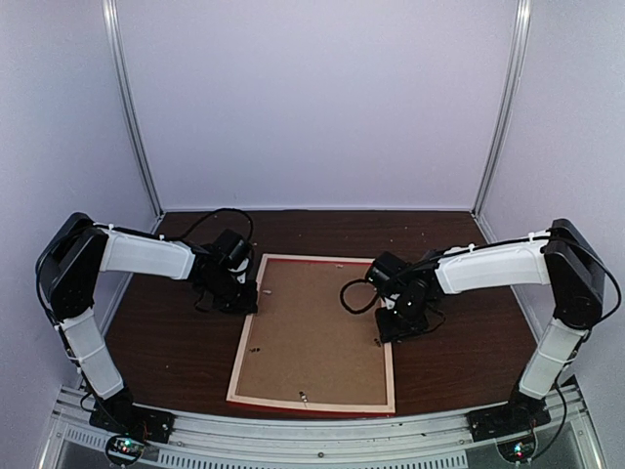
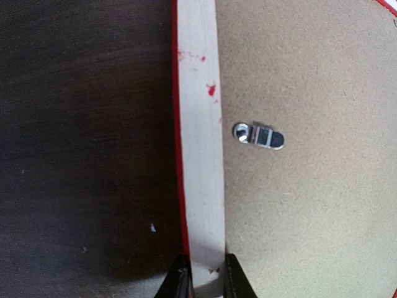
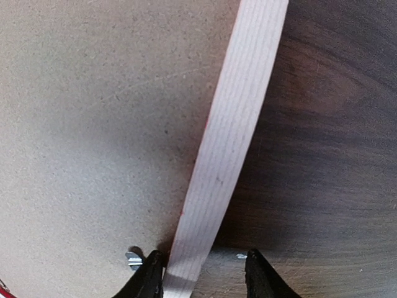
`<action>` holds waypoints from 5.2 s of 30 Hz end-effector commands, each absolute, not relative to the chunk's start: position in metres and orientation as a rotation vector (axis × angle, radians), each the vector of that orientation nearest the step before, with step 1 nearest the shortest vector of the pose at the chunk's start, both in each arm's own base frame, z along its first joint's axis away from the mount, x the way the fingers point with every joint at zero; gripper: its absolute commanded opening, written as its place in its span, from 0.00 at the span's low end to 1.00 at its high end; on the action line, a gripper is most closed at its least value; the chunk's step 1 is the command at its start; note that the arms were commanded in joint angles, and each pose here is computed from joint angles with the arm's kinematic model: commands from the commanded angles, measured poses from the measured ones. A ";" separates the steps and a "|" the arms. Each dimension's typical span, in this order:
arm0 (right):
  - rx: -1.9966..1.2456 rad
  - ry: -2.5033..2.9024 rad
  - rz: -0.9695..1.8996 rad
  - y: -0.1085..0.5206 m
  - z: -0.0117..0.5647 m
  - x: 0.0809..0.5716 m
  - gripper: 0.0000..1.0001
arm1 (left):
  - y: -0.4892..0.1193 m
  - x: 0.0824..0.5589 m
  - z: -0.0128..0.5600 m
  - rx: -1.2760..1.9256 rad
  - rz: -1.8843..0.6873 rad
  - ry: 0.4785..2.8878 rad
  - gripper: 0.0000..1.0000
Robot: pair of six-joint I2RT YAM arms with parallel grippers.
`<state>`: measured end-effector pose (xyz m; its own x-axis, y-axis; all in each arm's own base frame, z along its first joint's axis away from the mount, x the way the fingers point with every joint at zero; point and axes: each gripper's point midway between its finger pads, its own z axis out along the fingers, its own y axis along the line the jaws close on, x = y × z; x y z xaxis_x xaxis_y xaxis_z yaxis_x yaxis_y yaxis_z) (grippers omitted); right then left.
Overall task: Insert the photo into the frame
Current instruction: Press the fastener onto the backboard.
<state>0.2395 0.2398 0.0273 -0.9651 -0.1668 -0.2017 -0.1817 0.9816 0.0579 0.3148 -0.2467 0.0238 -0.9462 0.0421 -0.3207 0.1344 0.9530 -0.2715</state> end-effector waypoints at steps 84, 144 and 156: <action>-0.496 3.039 0.238 0.241 0.014 0.202 0.40 | -0.241 0.302 0.000 0.189 -0.369 2.852 0.15; -0.706 3.043 0.206 0.216 0.004 0.260 0.43 | -0.253 0.287 0.011 0.210 -0.451 2.840 0.15; -0.755 3.036 0.166 0.209 -0.003 0.262 0.23 | -0.255 0.288 0.008 0.221 -0.449 2.846 0.15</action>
<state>0.2522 0.2417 0.0223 -0.8992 -0.4321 -0.0692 -0.4347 0.8637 0.2550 0.3138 -0.2479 0.0248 -0.9394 0.0058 -0.3427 0.1098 0.9522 -0.2851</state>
